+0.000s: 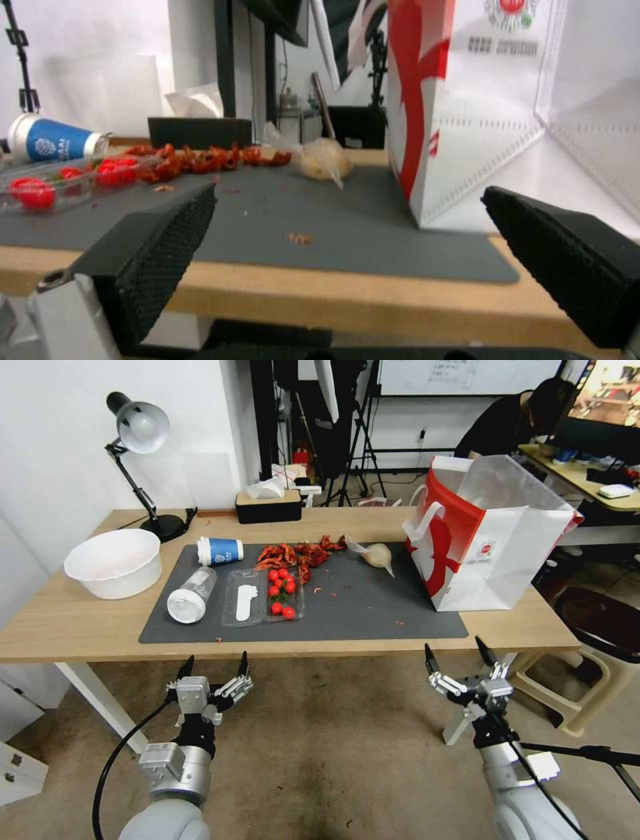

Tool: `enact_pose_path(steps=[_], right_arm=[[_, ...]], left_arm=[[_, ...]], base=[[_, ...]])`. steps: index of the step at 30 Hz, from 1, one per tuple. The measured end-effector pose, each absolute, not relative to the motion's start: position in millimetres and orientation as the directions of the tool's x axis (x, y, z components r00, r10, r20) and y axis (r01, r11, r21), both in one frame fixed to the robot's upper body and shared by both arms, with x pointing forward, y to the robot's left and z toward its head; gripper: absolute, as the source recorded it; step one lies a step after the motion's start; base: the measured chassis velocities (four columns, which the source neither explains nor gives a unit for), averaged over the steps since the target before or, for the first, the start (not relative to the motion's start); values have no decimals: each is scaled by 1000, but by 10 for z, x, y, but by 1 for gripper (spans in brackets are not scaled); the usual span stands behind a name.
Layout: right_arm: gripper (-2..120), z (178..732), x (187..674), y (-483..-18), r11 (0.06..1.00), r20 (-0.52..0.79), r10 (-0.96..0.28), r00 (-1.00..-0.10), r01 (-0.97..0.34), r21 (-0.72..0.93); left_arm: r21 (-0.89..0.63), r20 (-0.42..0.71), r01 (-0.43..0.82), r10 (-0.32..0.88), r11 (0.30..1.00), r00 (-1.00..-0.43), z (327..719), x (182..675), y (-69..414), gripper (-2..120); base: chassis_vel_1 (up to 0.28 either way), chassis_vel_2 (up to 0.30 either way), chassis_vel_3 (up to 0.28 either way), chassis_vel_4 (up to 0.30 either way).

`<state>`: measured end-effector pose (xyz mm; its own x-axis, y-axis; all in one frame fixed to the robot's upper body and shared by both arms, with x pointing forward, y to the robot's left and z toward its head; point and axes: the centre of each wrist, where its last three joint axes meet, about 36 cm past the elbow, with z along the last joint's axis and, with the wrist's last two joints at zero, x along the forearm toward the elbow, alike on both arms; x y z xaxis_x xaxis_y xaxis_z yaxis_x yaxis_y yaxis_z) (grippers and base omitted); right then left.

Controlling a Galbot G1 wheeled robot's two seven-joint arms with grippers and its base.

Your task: Pick up the trash from the table and place it into the takeout bag.

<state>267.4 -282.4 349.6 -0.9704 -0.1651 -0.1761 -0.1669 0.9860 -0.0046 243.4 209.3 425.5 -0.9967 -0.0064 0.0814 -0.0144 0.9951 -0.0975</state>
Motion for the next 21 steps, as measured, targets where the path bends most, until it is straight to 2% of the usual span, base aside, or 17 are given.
enact_pose_path(steps=[15,21], right_arm=[[100,3475,2676,-2748,986,-121,-162,-979,-166,22],[100,3588,2939,-2632,980,-126,-192,-973,-196,17]], left_arm=[[-101,84,-14,-6,995,-996,4242,2439,2087,100],[-101,83,-16,-7,995,-997,4236,2444,2089,100]], base=[[0,0,0,0],[0,0,0,0]])
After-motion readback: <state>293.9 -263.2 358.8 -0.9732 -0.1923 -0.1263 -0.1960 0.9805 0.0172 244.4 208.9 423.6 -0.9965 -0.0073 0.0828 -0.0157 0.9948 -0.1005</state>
